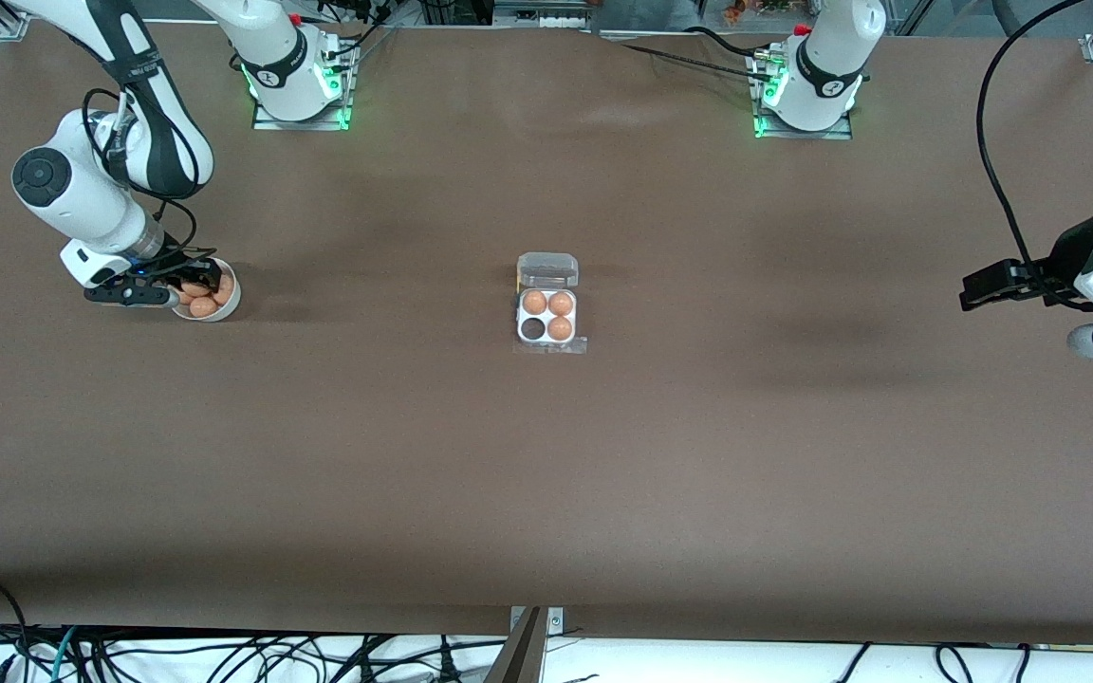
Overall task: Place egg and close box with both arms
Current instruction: 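Lower the right gripper and grasp one brown egg from the bowl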
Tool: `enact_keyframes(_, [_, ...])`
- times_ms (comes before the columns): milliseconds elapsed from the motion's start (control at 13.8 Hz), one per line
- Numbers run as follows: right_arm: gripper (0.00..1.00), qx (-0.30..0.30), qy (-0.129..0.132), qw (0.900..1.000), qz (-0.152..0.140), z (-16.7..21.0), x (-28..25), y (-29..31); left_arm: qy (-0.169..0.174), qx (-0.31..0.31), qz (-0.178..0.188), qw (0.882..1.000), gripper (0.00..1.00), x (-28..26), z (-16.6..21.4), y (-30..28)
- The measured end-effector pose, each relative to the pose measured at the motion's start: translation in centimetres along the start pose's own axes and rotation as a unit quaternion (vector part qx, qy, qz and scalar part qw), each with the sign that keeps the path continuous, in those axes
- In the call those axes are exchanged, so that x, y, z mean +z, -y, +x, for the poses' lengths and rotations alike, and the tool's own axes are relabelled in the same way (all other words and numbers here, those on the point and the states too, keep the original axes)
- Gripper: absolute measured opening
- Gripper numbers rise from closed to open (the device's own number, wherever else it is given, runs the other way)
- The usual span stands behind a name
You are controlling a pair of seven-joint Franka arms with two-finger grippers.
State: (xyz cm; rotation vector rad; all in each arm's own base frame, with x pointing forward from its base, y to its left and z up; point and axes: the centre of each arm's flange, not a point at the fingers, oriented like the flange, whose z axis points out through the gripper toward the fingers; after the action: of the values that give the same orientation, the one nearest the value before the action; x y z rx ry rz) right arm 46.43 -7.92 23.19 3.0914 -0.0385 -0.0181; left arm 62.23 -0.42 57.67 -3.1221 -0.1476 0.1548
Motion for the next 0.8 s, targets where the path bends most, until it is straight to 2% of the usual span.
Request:
enact_keyframes(72, [0.56,0.001,0.0,1.0,0.0,0.01,0.01,-0.07,0.0,0.0,0.0,1.0,1.0,0.0,0.0,0.0])
enact_keyframes(507, [0.48,0.004,0.001,1.0,-0.001,-0.03,0.22,-0.38,0.0,0.0,0.0,1.0,1.0,0.0,0.0,0.0])
enact_keyframes(797, [0.48,0.004,0.001,1.0,-0.001,0.02,0.2,-0.4,0.0,0.0,0.0,1.0,1.0,0.0,0.0,0.0])
